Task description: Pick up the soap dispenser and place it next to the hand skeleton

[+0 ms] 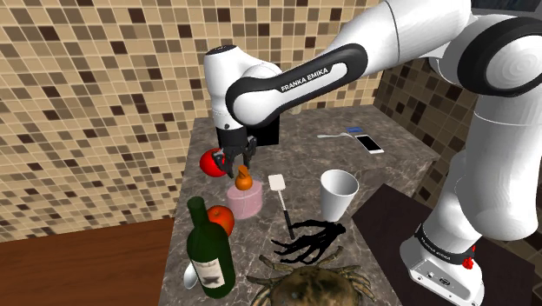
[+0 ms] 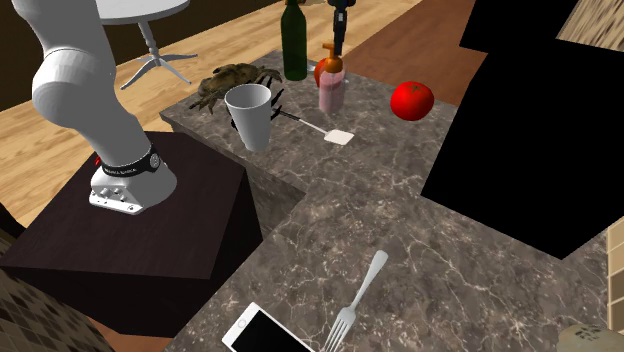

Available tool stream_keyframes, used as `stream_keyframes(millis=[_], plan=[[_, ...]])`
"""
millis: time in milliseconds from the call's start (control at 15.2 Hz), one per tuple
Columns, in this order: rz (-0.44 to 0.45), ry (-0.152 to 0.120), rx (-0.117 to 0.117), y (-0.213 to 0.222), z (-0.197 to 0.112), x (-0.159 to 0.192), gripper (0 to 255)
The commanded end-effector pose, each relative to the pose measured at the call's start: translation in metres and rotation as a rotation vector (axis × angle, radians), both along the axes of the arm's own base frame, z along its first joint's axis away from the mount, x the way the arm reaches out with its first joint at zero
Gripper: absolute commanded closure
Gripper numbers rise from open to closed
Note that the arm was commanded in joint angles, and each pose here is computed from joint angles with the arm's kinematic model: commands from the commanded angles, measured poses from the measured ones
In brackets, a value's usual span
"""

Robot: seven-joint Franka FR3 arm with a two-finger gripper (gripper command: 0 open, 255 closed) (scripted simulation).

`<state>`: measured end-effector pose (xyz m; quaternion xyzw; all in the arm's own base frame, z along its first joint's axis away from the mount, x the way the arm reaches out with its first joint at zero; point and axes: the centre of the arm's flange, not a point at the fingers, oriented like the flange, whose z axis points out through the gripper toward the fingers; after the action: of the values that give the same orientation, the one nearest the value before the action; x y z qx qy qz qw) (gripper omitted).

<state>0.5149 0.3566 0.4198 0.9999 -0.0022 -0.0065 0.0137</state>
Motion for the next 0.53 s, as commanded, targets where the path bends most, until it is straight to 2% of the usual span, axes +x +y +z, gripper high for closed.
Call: stream_keyframes(millis=[0, 264, 462], plan=[[0.000, 0.000, 0.000, 0.000, 0.000, 0.000, 0], [0.000, 0.000, 0.000, 0.000, 0.000, 0.000, 0], [0.000, 0.000, 0.000, 0.001, 0.040, 0.001, 0]])
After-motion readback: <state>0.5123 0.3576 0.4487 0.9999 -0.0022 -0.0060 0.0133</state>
